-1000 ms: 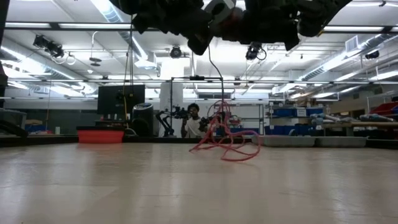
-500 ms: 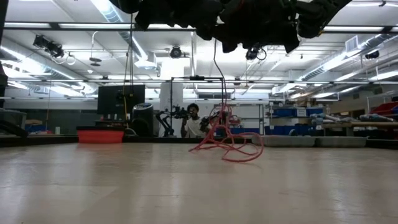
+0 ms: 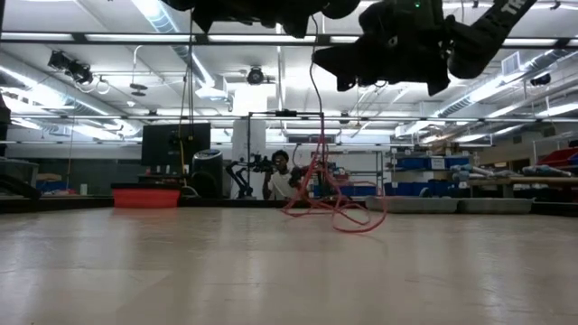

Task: Coil cords
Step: Coil the red wire onto the black spool

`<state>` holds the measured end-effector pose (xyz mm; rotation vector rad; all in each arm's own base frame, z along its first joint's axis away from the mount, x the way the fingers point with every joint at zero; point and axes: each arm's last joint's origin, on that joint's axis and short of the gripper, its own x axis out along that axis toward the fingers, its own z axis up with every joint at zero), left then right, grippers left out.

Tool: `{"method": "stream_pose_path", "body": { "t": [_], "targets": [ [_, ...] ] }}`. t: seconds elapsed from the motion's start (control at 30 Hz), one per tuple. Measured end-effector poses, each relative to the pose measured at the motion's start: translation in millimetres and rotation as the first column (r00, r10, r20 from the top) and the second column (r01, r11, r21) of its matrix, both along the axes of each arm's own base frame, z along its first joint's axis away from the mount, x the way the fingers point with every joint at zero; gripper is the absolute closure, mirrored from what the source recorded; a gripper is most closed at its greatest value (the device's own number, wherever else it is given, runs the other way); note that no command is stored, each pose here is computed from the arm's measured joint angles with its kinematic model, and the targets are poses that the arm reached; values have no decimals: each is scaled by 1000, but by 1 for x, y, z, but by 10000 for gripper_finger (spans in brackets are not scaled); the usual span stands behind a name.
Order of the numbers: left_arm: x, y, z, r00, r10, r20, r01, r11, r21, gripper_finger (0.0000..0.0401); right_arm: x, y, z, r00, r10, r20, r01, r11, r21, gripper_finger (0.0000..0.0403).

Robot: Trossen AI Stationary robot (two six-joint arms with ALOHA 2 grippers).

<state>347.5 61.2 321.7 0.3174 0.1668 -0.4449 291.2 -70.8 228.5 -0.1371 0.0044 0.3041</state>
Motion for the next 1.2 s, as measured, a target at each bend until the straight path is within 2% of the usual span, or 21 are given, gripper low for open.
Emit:
{"method": "stream_pose_path", "body": {
  "t": [0.3, 0.7, 0.9, 1.07, 1.2],
  "targets": [
    [2, 1, 7, 997, 28, 77, -30, 999, 24, 401, 2, 3, -9, 1000, -6, -26, 6, 1000, 3, 351],
    [3, 2, 10, 993, 58, 102, -61, 998, 31, 401, 11, 0, -28, 999, -15, -48, 15, 1000, 14, 353],
    [3, 3, 9, 990, 104, 96, -109, 993, 40, 401, 10, 0, -31, 996, 2, -89, 1, 999, 42, 395],
    [-1, 3, 8, 987, 152, 45, -154, 987, 45, 401, 1, 3, -46, 979, 17, -201, -1, 997, 75, 398],
    [-5, 4, 7, 977, 214, 3, -214, 975, 61, 401, -8, 6, -50, 976, 19, -218, -1, 997, 80, 399]
  ]
}}
